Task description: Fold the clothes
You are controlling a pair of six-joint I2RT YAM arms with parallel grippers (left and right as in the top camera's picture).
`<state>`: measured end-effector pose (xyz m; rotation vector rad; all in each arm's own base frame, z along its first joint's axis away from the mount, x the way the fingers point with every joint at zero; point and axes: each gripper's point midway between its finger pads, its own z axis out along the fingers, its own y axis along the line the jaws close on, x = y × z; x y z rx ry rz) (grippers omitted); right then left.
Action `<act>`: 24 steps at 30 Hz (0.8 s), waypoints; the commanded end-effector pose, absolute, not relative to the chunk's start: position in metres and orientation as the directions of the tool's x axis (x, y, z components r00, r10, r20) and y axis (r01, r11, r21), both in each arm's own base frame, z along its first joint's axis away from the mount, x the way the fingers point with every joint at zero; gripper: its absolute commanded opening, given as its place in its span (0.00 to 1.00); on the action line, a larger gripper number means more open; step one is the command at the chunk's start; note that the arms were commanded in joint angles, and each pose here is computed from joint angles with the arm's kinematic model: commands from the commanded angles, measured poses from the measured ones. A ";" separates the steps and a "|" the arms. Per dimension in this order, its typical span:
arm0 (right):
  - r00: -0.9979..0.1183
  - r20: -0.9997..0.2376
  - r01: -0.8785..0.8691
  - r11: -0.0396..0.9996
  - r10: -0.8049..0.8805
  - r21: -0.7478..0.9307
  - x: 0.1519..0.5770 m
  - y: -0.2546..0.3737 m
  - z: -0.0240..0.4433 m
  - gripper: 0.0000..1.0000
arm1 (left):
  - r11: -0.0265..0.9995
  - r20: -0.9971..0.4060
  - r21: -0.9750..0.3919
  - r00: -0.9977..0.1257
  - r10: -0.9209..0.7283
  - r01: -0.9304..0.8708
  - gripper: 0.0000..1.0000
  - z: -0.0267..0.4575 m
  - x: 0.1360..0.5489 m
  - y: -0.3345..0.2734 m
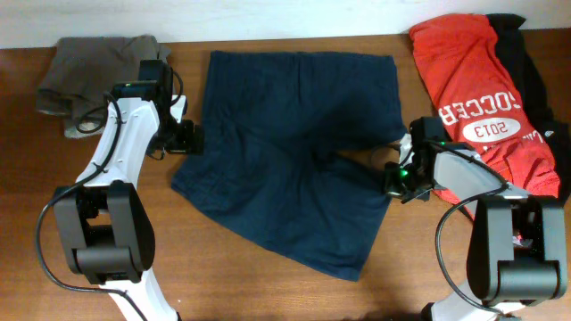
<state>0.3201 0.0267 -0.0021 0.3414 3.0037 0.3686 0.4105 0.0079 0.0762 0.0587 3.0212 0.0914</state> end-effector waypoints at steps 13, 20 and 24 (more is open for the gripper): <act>-0.989 -0.112 0.062 0.955 0.098 0.289 0.323 0.043 0.129 0.51 | 0.984 0.084 0.028 -0.981 0.173 0.176 0.99 0.073 0.361 0.016; -0.994 -0.092 0.033 0.955 0.063 0.296 0.289 0.055 0.156 0.52 | 0.977 0.111 -0.080 -0.972 0.208 0.200 0.99 0.046 0.343 0.007; -0.996 -0.086 -0.001 0.952 0.026 0.306 0.274 0.069 0.165 0.51 | 0.958 0.120 -0.129 -0.955 0.271 0.255 0.99 0.017 0.327 -0.003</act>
